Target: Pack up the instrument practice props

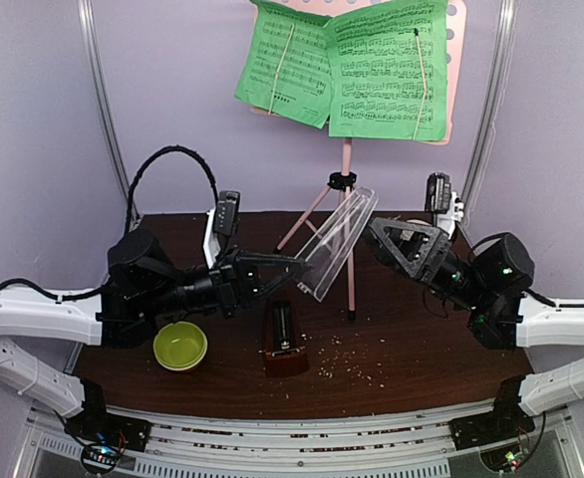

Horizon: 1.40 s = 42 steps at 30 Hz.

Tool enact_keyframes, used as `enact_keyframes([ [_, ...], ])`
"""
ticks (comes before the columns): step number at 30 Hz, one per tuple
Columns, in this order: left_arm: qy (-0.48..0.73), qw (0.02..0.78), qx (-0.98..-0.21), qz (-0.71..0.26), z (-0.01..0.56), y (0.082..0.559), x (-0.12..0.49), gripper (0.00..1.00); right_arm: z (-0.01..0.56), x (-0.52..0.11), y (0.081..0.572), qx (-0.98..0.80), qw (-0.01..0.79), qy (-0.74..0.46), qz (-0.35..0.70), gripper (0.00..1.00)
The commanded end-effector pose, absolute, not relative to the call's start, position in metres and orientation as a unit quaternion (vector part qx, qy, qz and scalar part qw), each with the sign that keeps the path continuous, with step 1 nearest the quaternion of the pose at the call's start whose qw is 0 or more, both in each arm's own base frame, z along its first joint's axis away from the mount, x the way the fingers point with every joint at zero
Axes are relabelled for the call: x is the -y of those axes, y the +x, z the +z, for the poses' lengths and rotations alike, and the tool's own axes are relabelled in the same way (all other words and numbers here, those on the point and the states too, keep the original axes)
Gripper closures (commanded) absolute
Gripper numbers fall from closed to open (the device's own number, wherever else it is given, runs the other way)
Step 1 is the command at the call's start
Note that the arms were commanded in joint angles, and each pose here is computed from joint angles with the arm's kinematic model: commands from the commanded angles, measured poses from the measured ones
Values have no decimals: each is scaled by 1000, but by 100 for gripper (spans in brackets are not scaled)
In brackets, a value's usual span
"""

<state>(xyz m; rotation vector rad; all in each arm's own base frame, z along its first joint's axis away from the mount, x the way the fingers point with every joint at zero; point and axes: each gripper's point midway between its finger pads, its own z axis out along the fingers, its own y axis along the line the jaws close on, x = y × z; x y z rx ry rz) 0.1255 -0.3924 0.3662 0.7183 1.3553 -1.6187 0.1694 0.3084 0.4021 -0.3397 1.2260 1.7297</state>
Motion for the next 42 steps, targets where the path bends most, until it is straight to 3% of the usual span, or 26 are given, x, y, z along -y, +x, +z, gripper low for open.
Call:
enact_keyframes([
  [1,297,444,-488,-691,394,110,383,100,441,-303,140,-428,493,-188,734,0],
  [5,305,431,-489,-694,392,108,388,100,446,-310,133,-430,490,-205,730,1],
  [22,300,419,-495,-699,387,111,394,100,449,-324,119,-418,467,-239,742,29],
  [32,305,413,-493,-702,384,109,397,100,451,-324,117,-415,465,-242,744,32],
  [42,303,415,-494,-701,383,111,397,100,450,-326,118,-416,465,-240,744,44],
])
